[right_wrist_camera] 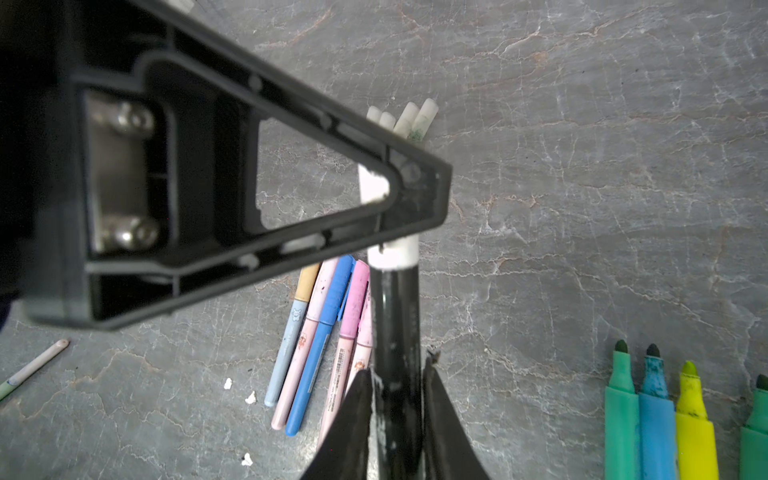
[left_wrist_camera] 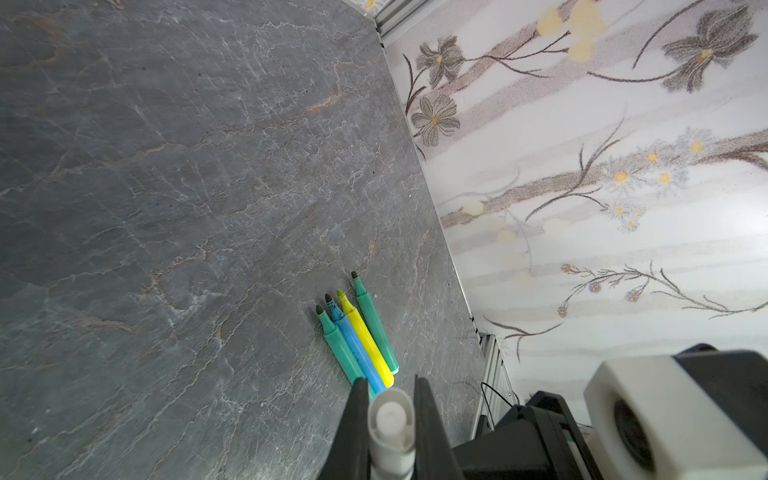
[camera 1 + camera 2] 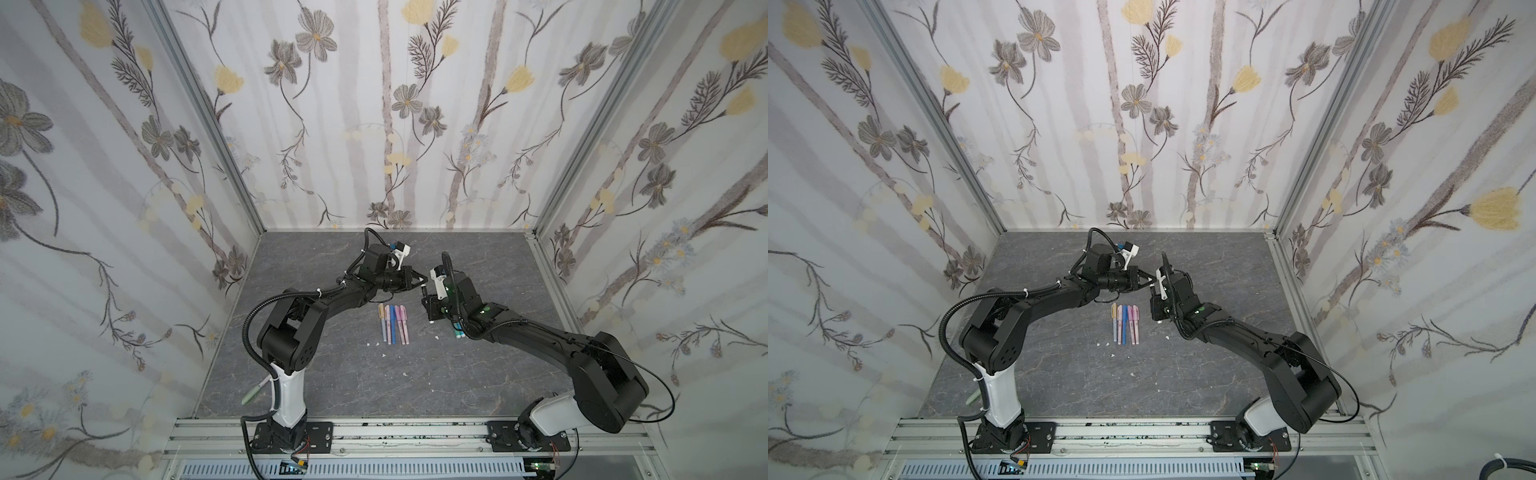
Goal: Open the pen caps
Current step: 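Pull the right gripper away from the left gripper, uncapping the black marker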
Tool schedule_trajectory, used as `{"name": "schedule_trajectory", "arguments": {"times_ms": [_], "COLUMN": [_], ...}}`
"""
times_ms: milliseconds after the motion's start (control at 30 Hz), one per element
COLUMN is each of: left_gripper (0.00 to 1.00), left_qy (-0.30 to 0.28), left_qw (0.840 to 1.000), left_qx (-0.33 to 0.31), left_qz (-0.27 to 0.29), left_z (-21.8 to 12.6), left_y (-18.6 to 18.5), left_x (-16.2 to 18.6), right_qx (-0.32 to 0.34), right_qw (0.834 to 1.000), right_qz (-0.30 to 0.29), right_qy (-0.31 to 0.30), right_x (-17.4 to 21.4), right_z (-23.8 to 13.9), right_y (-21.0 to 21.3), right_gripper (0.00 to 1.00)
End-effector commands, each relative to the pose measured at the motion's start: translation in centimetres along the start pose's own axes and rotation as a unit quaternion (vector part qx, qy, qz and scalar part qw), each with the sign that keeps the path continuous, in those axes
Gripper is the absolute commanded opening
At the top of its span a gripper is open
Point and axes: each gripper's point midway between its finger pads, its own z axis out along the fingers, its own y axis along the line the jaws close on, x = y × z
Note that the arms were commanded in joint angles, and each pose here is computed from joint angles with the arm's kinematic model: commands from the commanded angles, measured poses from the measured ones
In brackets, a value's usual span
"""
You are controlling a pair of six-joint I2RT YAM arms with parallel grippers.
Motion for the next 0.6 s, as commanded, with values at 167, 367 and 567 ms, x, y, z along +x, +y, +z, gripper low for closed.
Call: {"name": "schedule_trajectory", "arguments": {"times_ms": [167, 367, 567], "left_gripper": [0.00, 0.00, 0.00], "left_qy": [-0.004, -0.015, -0.045], "left_qw": [1.000, 1.000, 0.999], "left_qx": [0.004, -0.004, -0.007], "left_qz": [0.010, 0.007, 0.020], "left_z": [-0.1, 0.0, -1.2], "left_y": [-0.2, 0.2, -0.5], "left_x": [0.0, -1.2, -4.2], "right_qx": [-0.019, -0.028, -0.035], "right_qw": [1.000, 1.000, 0.999], "right_qz": [-0.002, -0.003, -0.009], "right_qy": [-0.010, 0.008, 0.030], "right_x": [-0.8, 0.8, 3.0], "right_z": [0.5, 0.2, -0.5], "right_y": [0.8, 0.7, 0.9], "right_gripper": [0.04, 0.00, 0.00]}}
